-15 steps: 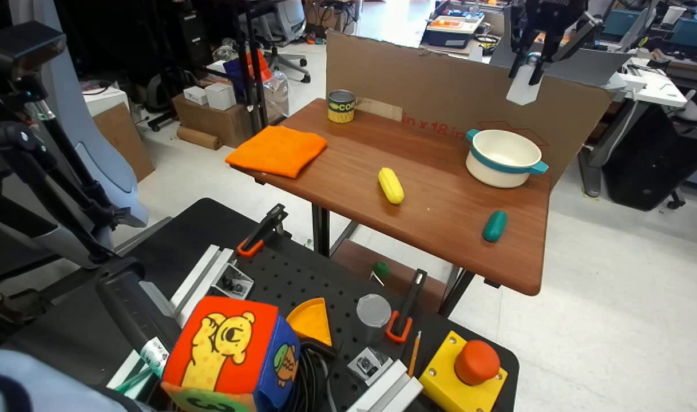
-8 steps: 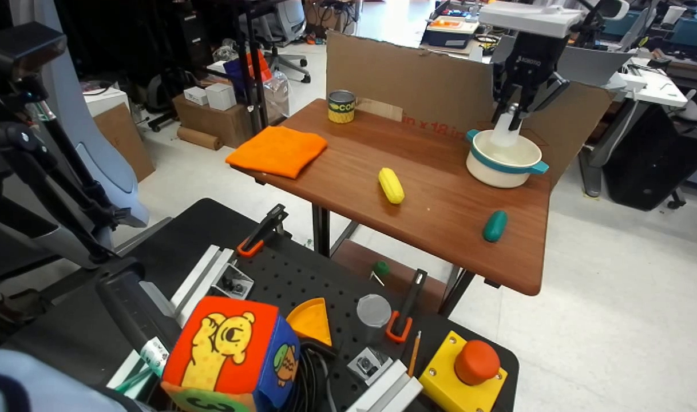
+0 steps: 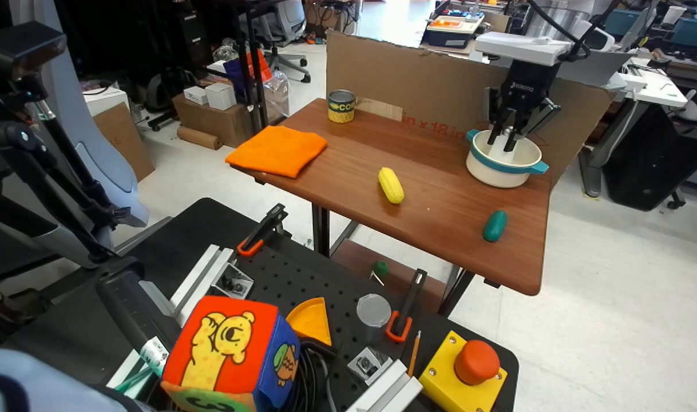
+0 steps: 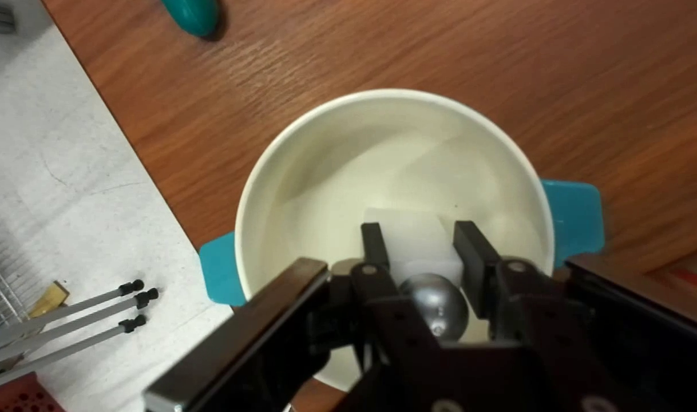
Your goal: Pick up the salt cellar from the table and put it in the white bowl.
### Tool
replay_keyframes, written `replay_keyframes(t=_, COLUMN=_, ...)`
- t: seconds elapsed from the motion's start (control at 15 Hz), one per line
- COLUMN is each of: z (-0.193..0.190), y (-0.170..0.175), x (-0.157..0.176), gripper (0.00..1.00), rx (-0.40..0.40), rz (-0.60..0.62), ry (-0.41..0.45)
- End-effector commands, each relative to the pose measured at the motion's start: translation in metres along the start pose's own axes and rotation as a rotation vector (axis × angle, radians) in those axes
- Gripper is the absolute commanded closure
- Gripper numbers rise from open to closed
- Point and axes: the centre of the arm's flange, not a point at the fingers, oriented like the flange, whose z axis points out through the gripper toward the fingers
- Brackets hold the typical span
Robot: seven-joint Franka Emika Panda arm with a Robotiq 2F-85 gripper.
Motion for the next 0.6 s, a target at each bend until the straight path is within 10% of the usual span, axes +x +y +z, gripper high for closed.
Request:
replay_keyframes(t=0.0, z=-0.001, y=-0.001, x=0.015, gripper=0.82, rx=0.005, rz=0.002, ry=0.027)
replay_keyframes(t=0.07, z=-0.001, y=-0.001, x=0.013, gripper=0.32, rx=0.008, rz=0.001, ry=0.023)
replay_keyframes(t=0.53, z=-0.065, y=0.005, x=-0.071, gripper=0.0, rx=0.181, rz=-0.212, ry=0.051)
